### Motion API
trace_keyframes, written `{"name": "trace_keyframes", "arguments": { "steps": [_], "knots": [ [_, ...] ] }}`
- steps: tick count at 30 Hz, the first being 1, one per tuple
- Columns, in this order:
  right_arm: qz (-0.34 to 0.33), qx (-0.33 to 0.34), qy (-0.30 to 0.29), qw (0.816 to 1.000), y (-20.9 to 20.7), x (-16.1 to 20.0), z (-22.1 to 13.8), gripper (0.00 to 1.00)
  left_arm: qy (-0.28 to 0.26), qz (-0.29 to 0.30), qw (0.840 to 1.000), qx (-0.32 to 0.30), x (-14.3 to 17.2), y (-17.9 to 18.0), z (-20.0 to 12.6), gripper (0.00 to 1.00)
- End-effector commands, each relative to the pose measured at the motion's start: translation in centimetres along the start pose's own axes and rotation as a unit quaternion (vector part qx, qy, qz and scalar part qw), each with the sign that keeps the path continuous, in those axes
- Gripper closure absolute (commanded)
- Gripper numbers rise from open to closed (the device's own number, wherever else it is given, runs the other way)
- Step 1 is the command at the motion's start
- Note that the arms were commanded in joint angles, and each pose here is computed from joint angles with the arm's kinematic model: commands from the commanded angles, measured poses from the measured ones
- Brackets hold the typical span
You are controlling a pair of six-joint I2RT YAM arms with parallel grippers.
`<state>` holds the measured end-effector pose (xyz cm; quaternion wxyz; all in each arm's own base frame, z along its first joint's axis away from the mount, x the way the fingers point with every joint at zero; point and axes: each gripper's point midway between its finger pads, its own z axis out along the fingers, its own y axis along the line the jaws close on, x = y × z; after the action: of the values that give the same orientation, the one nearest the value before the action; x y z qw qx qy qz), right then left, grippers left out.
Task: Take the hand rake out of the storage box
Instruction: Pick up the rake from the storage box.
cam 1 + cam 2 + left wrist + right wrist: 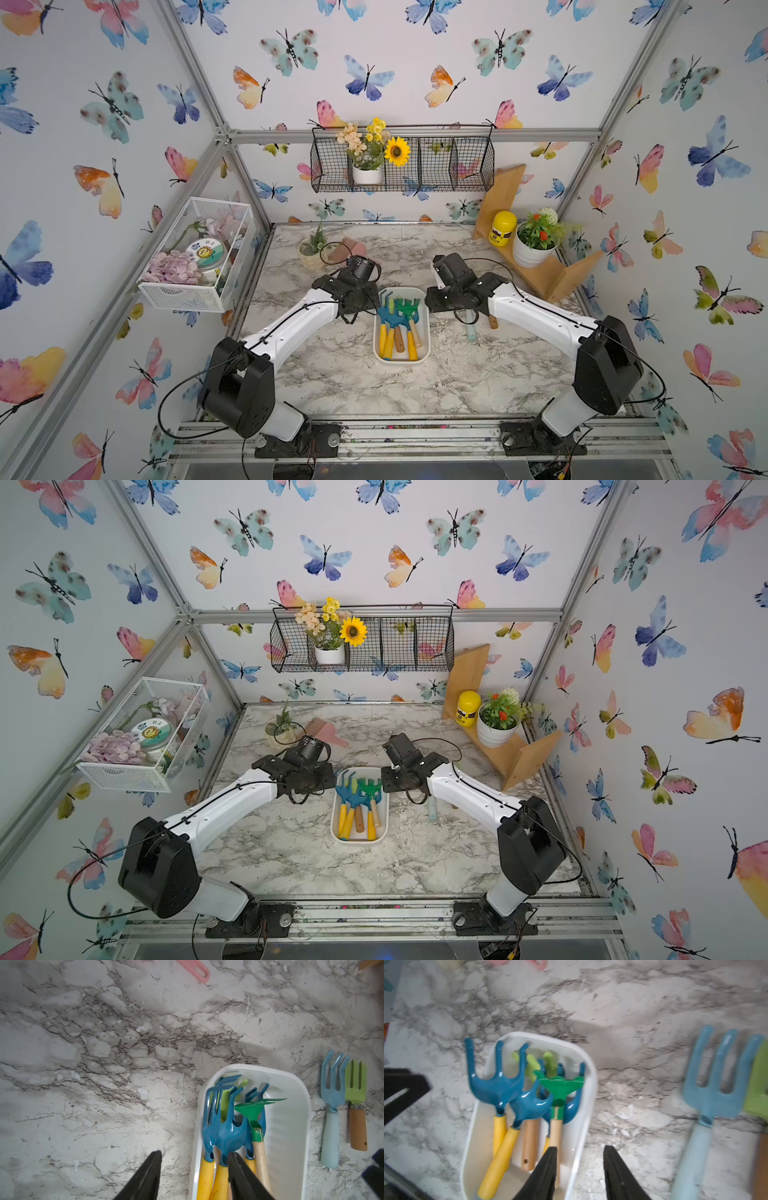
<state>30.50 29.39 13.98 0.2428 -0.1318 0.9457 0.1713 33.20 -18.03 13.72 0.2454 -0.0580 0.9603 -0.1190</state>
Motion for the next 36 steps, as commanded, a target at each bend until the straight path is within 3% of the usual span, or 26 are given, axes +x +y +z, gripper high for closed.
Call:
{"name": "trace_keyframes", "arguments": {
  "steps": [1,5,9,18,36],
  "knots": [
    [0.020,-0.065,-0.015,0.998,4.4,0.4,0.2,0.57,-0.001,0.013,1.000,-0.004,-0.5,-0.6,0.6,0.45],
    [0.000,-0.121,-0.025,0.992,8.8,1.4,1.7,0.56,-0.001,0.011,1.000,-0.011,-0.8,-0.6,0.8,0.47],
    [0.008,-0.144,-0.025,0.989,10.3,2.2,3.9,0.56,-0.018,-0.024,1.000,-0.001,-1.6,0.3,-0.8,0.44],
    [0.009,-0.149,0.000,0.989,11.3,4.2,7.2,0.56,-0.046,-0.081,0.996,-0.003,-2.8,4.4,-3.3,0.43],
    [0.000,-0.121,0.039,0.992,11.2,6.6,11.4,0.57,-0.039,-0.077,0.996,-0.005,-2.4,4.6,-2.9,0.43]
  ]
}}
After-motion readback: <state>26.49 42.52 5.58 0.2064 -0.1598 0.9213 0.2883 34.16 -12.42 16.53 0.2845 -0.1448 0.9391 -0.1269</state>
